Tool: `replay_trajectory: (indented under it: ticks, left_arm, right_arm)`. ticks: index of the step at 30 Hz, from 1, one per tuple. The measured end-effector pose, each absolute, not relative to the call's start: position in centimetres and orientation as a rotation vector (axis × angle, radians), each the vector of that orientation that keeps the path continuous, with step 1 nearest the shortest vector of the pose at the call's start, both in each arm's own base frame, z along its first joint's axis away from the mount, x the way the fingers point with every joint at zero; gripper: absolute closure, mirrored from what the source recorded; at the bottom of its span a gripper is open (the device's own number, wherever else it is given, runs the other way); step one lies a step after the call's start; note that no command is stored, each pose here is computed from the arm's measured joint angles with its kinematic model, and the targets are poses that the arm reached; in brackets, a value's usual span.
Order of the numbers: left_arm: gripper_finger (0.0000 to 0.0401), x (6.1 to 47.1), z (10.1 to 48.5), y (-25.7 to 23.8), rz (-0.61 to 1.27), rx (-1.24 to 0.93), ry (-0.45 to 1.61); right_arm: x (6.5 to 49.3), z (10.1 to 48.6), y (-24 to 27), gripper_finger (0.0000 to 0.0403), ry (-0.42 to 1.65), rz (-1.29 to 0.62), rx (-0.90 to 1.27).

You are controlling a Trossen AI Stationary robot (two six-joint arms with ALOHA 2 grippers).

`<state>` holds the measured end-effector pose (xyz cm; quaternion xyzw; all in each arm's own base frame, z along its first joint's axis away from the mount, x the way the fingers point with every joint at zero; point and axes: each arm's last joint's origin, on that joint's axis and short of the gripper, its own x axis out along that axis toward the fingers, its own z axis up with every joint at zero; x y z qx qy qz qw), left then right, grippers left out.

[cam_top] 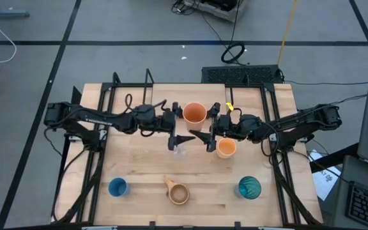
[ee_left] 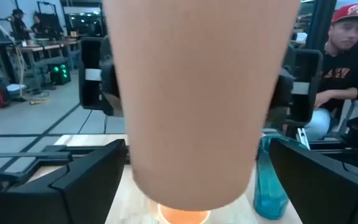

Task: Stack small to large cups/mugs on shelf
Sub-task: Put the light orange cup on the shelf

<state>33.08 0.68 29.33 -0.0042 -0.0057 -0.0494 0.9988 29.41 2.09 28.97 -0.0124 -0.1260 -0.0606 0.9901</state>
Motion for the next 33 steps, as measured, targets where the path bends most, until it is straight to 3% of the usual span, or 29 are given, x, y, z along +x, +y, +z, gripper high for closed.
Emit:
replay_trajectory:
  ticks: [12,20,24,27,33]
  left_arm:
    - [0.0010,33.11,29.54,0.83,-0.071,-0.046,-0.019]
    - [0.0093,33.10,29.63,0.82,-0.072,-0.033,-0.028]
    - [0.0116,33.09,29.63,0.82,-0.072,-0.029,-0.026]
    - [0.0109,33.10,29.62,0.63,-0.078,-0.036,-0.026]
    - [0.0055,33.10,29.64,0.27,-0.083,-0.033,-0.027]
  right_arm:
    - [29.42,28.89,2.11,0.0108,-0.246,-0.119,-0.011]
    - [29.43,28.89,2.09,0.0108,-0.246,-0.118,-0.003]
    - [29.43,28.88,2.09,0.0108,-0.245,-0.118,-0.003]
    - [29.43,28.88,2.09,0.0108,-0.245,-0.118,-0.002]
    - [29.43,28.88,2.11,0.0108,-0.245,-0.117,-0.005]
